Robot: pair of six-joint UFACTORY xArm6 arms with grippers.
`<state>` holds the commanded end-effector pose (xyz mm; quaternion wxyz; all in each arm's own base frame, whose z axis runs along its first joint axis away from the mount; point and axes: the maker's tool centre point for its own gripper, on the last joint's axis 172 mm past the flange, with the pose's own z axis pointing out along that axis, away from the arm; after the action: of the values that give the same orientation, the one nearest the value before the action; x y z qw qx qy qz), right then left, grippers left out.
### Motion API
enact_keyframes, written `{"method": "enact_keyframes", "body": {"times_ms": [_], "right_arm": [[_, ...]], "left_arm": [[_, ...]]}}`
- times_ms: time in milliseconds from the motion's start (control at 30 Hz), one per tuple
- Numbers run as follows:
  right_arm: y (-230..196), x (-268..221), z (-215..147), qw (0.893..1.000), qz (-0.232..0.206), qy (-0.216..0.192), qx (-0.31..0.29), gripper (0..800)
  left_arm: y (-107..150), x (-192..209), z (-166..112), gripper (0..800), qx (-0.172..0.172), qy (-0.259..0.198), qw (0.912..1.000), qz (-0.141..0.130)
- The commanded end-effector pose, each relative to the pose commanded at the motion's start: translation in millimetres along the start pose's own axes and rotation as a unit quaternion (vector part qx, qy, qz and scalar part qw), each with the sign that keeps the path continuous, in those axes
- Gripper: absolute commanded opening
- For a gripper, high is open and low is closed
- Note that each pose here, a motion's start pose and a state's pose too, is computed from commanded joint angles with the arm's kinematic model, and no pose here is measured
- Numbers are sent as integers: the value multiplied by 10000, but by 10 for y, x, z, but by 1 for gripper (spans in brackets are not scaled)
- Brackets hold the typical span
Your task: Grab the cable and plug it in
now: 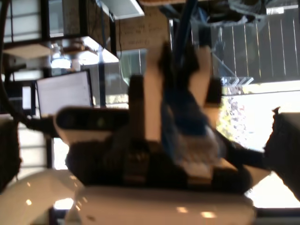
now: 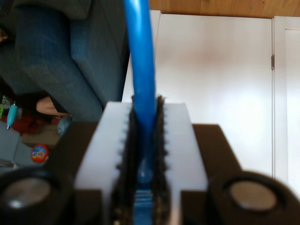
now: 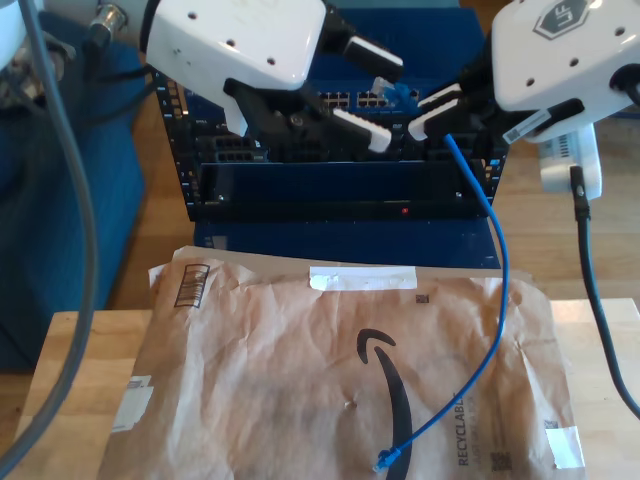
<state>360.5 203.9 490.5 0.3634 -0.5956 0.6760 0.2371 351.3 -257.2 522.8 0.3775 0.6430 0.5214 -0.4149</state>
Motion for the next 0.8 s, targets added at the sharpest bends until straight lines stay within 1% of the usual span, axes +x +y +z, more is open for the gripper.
{"method": "enact_keyframes", "body": {"times_ms": [67,100,133,167,300,433,567,633,800], "right_arm": [[0,4,0,10000,-9,7,1,12],[2,0,-4,10000,-15,6,6,13],[1,13,4,10000,-5,17,-3,13],[10,24,17,10000,8,7,-19,13],[14,32,26,10000,20,2,-30,13],[15,37,30,10000,26,4,-35,14],[14,32,26,10000,20,2,-30,14],[5,17,17,10000,24,-22,-14,14],[4,12,13,10000,18,-23,-9,14]], "left_arm": [[-6,7,-1,609,11,-3,10000,-18],[-6,7,-1,603,11,-3,10000,-25],[-8,17,4,528,16,-5,10000,-55],[-9,27,6,490,20,1,10000,-63],[-9,23,-3,490,8,11,10000,-60],[-9,23,-3,463,8,11,10000,-91],[-6,28,-5,459,2,20,9999,-115],[-7,33,-2,441,4,19,9999,-122],[0,36,-9,428,-10,20,9999,-125]]}}
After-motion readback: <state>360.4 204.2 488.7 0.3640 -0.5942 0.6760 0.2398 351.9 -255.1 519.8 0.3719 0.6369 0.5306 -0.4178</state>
